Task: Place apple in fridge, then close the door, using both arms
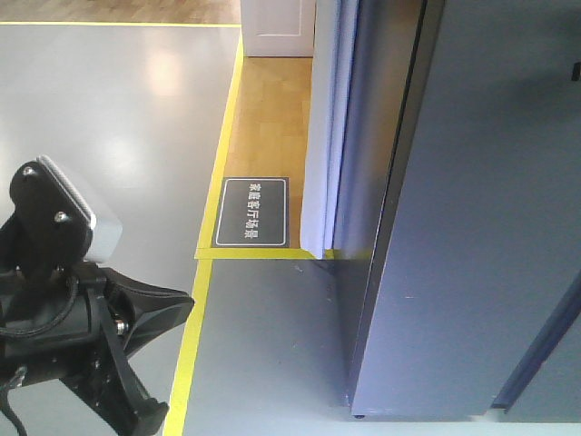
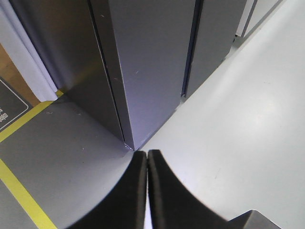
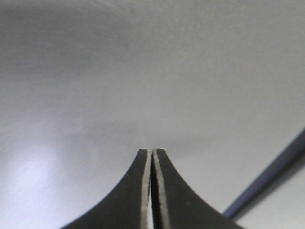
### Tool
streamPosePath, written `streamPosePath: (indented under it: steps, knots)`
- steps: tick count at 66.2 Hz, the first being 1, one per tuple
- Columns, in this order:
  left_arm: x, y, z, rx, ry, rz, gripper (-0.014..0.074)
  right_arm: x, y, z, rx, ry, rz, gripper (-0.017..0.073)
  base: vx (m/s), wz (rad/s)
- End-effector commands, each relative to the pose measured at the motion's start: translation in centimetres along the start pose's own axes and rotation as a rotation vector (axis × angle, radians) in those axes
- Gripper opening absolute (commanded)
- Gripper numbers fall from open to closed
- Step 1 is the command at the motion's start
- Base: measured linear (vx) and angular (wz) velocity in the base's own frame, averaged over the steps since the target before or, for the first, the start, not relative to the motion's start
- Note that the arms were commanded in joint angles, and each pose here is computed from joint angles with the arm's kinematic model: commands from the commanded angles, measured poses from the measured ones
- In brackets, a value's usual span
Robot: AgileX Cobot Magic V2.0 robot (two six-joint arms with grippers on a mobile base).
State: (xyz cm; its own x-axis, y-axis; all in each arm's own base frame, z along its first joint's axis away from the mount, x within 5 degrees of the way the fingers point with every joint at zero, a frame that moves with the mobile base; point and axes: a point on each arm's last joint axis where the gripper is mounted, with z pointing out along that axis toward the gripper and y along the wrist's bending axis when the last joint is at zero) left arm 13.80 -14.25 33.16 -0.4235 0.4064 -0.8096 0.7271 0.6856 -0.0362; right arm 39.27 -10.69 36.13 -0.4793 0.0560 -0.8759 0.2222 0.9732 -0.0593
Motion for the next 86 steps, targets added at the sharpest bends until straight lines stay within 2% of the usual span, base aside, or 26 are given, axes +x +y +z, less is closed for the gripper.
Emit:
streamPosePath:
  steps: [1,8,19,32,39,44,53,64,72,80,86]
  knots:
    - [-1.3,-0.1,-0.8,0.001,-0.099,-0.015,-0.0006,-2.9,-0.1,-4.2,-0.001,-0.111,-0.039,-0.0002,0.00,0.00]
    - [-1.3,-0.1,-0.8,0.001,-0.099,-0.015,-0.0006,-2.8,0.1,-5.9,-0.024,-0.058,-0.068,-0.0002,0.00,0.00]
    - [-1.3,-0.1,-0.8,0.001,-0.099,-0.015,-0.0006,-2.6,0.7,-8.8,-0.084,-0.005,-0.037,-0.0002,0.00,0.00]
    - [-1.3,-0.1,-0.8,0.001,-0.099,-0.015,-0.0006,-0.2,2.1,-12.2,-0.113,0.025,-0.093,-0.0002,0.00,0.00]
    - [-1.3,-0.1,-0.8,0.001,-0.099,-0.015,-0.0006,1.9,2.1,-13.6,-0.093,0.067,-0.089,-0.0002,0.00,0.00]
    - [-1.3,-0.1,-0.8,0.001,-0.099,-0.015,-0.0006,3.5,1.9,-14.4,-0.065,0.095,-0.121,-0.0002,0.00,0.00]
    - [-1.3,-0.1,-0.8,0.001,-0.099,-0.015,-0.0006,6.0,1.3,-16.5,0.001,0.103,-0.112,-0.0002,0.00,0.00]
    - [-1.3,-0.1,-0.8,0.001,-0.099,-0.015,-0.0006,8.6,1.3,-20.4,0.007,0.054,-0.111,-0.0002,0.00,0.00]
    - [-1.3,-0.1,-0.8,0.001,-0.099,-0.015,-0.0006,10.2,2.5,-23.3,-0.056,-0.004,-0.155,-0.0002,0.00,0.00]
    - [-1.3,-0.1,-0.8,0.001,-0.099,-0.015,-0.0006,12.7,3.5,-25.6,-0.133,0.063,-0.233,-0.0002,0.00,0.00]
    - [-1.3,-0.1,-0.8,0.001,-0.099,-0.015,-0.0006,14.6,3.1,-27.0,-0.122,0.134,-0.215,-0.0002,0.00,0.00]
